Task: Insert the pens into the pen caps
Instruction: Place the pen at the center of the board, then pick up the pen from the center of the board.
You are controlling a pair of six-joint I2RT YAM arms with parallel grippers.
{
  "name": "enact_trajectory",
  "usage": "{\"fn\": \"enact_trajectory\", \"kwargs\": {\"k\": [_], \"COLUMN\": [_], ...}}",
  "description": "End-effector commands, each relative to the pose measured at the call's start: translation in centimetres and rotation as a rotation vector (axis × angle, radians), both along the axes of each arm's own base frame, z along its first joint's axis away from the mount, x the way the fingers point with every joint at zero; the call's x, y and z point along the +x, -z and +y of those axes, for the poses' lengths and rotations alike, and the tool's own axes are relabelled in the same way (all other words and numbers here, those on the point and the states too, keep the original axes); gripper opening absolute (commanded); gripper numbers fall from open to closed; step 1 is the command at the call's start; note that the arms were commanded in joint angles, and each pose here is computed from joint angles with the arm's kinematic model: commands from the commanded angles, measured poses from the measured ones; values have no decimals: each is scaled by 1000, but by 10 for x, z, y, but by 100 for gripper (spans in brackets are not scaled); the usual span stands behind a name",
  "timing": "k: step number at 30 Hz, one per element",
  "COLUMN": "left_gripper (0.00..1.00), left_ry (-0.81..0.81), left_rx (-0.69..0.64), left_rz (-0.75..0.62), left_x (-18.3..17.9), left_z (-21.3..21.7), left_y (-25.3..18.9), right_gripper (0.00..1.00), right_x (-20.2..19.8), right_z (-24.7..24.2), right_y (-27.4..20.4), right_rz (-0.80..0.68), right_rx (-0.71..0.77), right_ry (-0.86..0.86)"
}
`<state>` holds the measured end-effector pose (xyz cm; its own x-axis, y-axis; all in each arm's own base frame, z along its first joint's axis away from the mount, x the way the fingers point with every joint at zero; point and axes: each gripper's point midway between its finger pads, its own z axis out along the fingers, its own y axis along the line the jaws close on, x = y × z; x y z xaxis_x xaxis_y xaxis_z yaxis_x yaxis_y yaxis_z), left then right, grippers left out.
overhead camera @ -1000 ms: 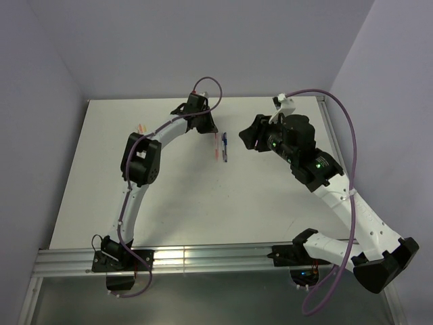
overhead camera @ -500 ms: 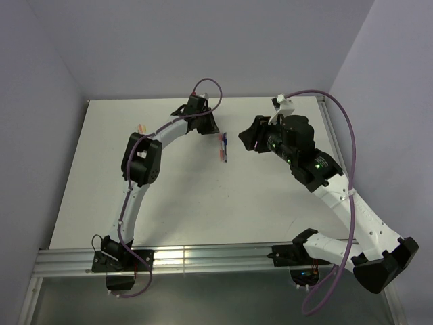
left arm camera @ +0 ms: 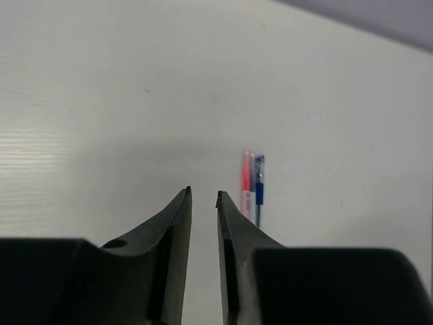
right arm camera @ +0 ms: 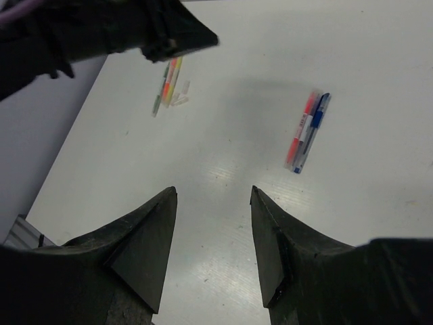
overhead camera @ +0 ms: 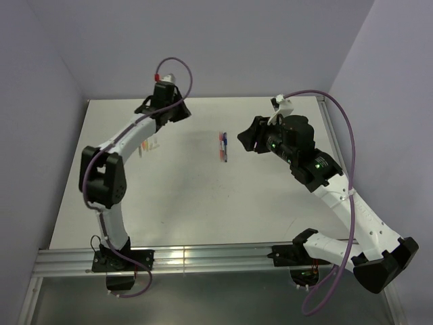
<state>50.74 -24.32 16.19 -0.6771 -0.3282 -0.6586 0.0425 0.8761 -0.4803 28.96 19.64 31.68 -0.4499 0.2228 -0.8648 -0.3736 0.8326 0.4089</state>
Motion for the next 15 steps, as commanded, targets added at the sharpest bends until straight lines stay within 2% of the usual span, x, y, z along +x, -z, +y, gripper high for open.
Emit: {"fn": "enact_trajectory", "kwargs": {"k": [1, 6, 15], "left_gripper": [27, 26, 22], "left_ry": [-207, -335, -476], "left_rx": [121, 188, 260], "left_rz": [-52, 21, 132], "left_x": [-3, -3, 4], "left_z": [81, 155, 223], "left_y": [-23, 1, 41], "right_gripper": [55, 55, 55], "right_x": [1, 2, 2], "right_z": [2, 6, 6], "right_y": [-7, -3, 0], "right_rz": [-26, -15, -8], "right_rx": [6, 11, 2], "right_ry": [-15, -32, -34]}}
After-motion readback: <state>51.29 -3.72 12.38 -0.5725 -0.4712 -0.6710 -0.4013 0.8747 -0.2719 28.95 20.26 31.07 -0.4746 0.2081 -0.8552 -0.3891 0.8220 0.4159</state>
